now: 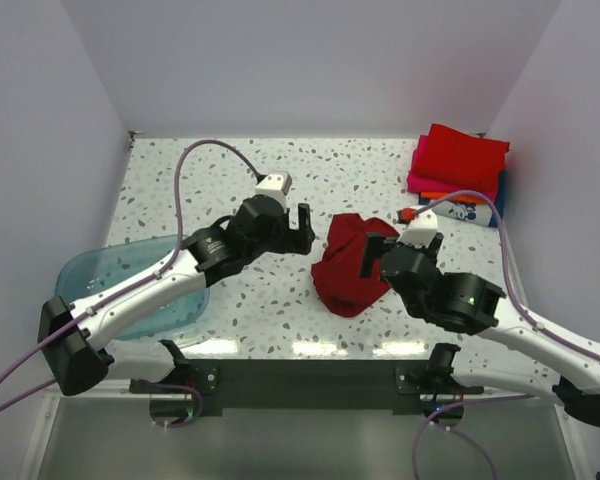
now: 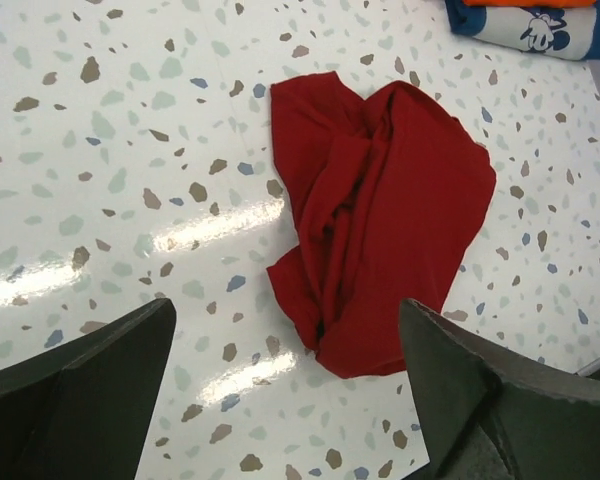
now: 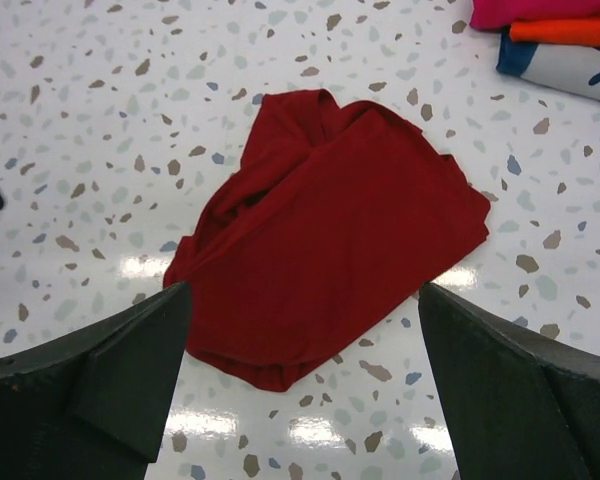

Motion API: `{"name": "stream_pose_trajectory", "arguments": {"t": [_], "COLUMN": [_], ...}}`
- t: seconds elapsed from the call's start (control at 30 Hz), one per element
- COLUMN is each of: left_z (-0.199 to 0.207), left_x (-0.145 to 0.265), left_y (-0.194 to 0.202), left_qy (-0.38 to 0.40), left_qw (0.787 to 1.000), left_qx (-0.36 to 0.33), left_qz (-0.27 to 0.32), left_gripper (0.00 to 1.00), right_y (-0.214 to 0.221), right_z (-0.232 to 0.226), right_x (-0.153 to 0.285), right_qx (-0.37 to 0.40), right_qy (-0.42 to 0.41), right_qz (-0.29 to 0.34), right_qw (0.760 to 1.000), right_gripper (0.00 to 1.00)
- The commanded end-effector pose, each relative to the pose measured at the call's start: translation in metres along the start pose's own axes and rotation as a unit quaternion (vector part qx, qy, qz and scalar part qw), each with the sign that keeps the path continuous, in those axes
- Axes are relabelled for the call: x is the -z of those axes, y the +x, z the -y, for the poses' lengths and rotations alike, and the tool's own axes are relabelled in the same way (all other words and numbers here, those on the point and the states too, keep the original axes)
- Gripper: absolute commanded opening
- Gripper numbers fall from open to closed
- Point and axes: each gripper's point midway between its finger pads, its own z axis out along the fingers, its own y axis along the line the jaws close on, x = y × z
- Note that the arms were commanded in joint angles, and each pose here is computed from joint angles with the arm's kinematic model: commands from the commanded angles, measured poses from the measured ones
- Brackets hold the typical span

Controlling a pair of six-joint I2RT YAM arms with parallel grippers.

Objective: Fold and stack the t-shirts
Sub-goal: Move the tshirt to the center of the board, then flatten the tshirt out

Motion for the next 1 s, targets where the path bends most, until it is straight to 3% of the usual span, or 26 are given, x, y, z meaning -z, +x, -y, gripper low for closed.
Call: {"name": "stream_pose_trajectory", "arguments": {"t": [0.0, 0.1, 0.23, 0.4, 0.63, 0.97], "left_z": [-0.014, -0.014, 0.004, 0.022, 0.036, 0.031], "left_x": [0.020, 0.015, 0.006, -0.010, -0.020, -0.038], "left_y": [-0.015, 0.010, 0.053, 0.096, 0.114, 0.128], "left_qy": [-0.015, -0.006, 0.006, 0.020, 0.035, 0.009], "left_qw": [0.999, 0.999, 1.000, 0.999, 0.998, 0.998], "left_qx": [0.011, 0.014, -0.008, -0.016, -0.016, -0.026], "left_qz": [0.050, 0.031, 0.007, -0.032, -0.043, -0.055], "left_gripper": [1.00, 1.00, 0.99, 0.98, 0.96, 0.88], "right_y": [0.016, 0.041, 0.060, 0.094, 0.118, 0.144], "right_z": [0.003, 0.022, 0.047, 0.062, 0.091, 0.120], "right_x": [-0.014, -0.035, -0.074, -0.112, -0.145, -0.170], "right_qx": [-0.010, -0.034, -0.103, -0.130, -0.174, -0.206], "right_qy": [0.036, 0.089, 0.104, 0.116, 0.147, 0.162], "right_qz": [-0.023, -0.069, -0.103, -0.179, -0.212, -0.255], "right_qw": [0.999, 0.993, 0.984, 0.968, 0.950, 0.931], "right_gripper": [0.99, 0.99, 0.99, 0.99, 0.96, 0.82]}}
